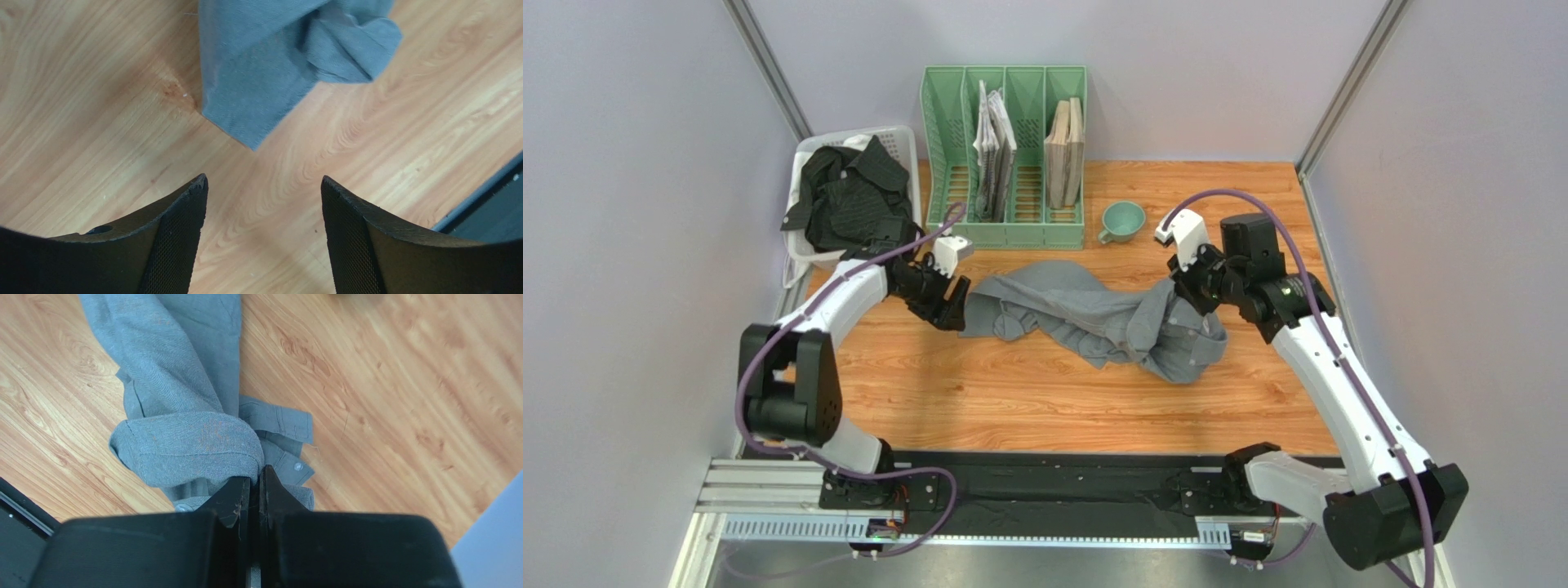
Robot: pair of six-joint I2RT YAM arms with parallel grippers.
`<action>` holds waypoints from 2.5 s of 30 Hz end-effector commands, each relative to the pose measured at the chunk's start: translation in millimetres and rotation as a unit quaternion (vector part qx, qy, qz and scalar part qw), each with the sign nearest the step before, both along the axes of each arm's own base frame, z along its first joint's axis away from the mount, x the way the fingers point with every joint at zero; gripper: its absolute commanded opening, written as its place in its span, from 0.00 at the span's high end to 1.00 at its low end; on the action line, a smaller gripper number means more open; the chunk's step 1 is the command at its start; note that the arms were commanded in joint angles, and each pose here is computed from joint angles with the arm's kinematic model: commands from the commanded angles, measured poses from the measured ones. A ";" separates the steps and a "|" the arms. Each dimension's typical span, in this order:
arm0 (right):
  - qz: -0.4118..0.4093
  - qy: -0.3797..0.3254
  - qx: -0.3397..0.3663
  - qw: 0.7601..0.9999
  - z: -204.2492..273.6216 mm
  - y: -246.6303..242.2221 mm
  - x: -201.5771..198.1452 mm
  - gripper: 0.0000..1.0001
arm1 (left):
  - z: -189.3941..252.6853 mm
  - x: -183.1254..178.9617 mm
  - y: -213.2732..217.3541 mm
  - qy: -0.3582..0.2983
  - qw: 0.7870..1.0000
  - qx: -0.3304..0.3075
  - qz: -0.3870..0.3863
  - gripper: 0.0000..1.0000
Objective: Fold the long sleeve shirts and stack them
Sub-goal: Flatten the shirt out
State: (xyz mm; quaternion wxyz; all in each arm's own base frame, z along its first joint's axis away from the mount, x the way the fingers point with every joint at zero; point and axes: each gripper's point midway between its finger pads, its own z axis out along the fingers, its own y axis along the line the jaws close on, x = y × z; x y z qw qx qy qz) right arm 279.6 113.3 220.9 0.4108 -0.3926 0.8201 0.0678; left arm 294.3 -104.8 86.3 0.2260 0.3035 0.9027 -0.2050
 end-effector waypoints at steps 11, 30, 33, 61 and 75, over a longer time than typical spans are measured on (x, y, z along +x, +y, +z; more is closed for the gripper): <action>-0.001 -0.039 0.082 0.996 54.7 9.6 0.9 1.00 | -39.1 86.9 -26.6 -0.029 0.999 0.024 0.022 0.47; -0.105 -0.134 0.070 0.983 124.6 -51.5 17.4 1.00 | 161.8 -41.4 11.8 -0.187 0.976 0.007 -0.113 1.00; -0.116 -0.040 0.054 0.991 60.8 -51.9 59.5 1.00 | 147.1 -29.7 15.2 -0.161 0.981 0.018 -0.106 1.00; 0.012 0.258 0.141 0.956 -69.3 64.9 -93.9 0.20 | 41.6 24.0 18.5 -0.037 0.999 0.015 0.036 1.00; 0.127 0.085 -0.127 0.980 -161.3 117.5 -82.0 0.10 | 42.8 24.6 19.5 -0.045 0.998 0.019 0.027 1.00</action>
